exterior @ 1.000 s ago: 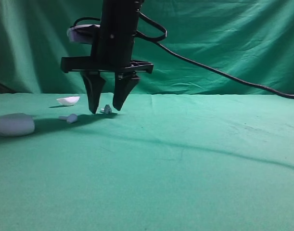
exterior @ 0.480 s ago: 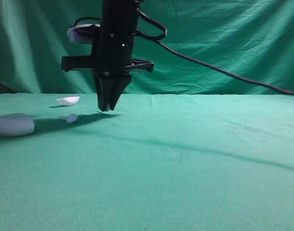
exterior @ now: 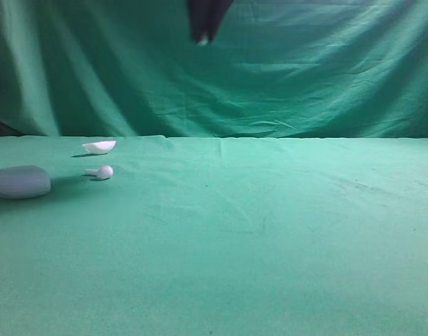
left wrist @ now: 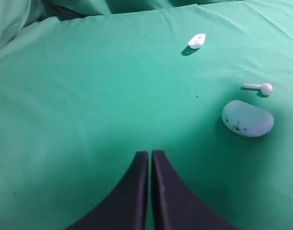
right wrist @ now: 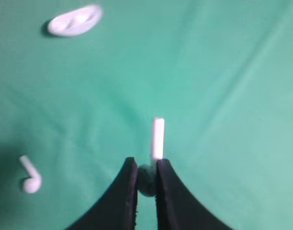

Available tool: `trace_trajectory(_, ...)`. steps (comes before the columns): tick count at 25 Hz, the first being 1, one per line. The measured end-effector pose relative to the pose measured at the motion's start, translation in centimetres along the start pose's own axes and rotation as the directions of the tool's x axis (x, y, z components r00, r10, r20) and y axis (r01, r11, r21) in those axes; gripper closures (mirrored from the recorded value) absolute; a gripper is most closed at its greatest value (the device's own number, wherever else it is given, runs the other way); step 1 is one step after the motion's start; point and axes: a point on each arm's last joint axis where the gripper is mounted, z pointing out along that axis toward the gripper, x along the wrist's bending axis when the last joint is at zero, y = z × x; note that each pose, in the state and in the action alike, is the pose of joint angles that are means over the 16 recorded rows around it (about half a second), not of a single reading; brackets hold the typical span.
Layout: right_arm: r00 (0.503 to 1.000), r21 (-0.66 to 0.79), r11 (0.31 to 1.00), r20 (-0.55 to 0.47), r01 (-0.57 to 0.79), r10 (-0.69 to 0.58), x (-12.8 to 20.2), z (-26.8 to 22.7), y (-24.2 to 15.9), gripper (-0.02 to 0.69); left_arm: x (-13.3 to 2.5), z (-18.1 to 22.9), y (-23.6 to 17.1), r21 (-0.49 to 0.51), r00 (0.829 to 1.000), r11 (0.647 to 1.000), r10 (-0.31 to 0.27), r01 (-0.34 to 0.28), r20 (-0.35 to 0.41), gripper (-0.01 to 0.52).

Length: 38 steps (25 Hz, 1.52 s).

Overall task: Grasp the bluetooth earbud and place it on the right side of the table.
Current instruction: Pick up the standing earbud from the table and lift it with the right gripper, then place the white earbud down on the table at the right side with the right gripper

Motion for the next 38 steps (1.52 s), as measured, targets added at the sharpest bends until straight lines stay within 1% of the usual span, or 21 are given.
trace_trajectory(5,0.992,0.015,0.995,0.085,-0.094,0.092,-4.1,-4.5,-2.4,0.578,0.0,0.0,0.0,0.000,1.000,1.000,0.000,0.000,0.000,0.514)
trace_trajectory(10,0.971,0.060,0.979,0.154,-0.193,0.182,-7.6,-6.4,-7.4,0.578,0.0,0.0,0.0,0.000,1.000,1.000,0.000,0.000,0.000,0.514)
trace_trajectory(13,0.958,0.101,0.964,0.178,-0.244,0.224,-8.9,-6.0,-11.4,0.578,0.0,0.0,0.0,0.000,1.000,1.000,0.000,0.000,0.000,0.514)
trace_trajectory(17,0.943,0.153,0.941,0.193,-0.301,0.271,-9.7,-4.2,-16.5,0.578,0.0,0.0,0.0,0.000,1.000,1.000,0.000,0.000,0.000,0.514)
trace_trajectory(22,0.932,0.180,0.922,0.192,-0.342,0.308,-9.9,-1.5,-20.9,0.578,0.0,0.0,0.0,0.000,1.000,1.000,0.000,0.000,0.000,0.514)
trace_trajectory(28,0.928,0.185,0.916,0.180,-0.356,0.325,-9.9,1.6,-22.9,0.578,0.0,0.0,0.0,0.000,1.000,1.000,0.000,0.000,0.000,0.514)
trace_trajectory(34,0.929,0.168,0.919,0.169,-0.358,0.331,-10.0,3.3,-23.0,0.578,0.0,0.0,0.0,0.000,1.000,1.000,0.000,0.000,0.000,0.514)
trace_trajectory(38,0.929,0.163,0.920,0.164,-0.358,0.332,-10.0,3.9,-22.9,0.555,0.0,0.0,0.0,0.000,1.000,1.000,0.000,0.000,0.000,0.514)
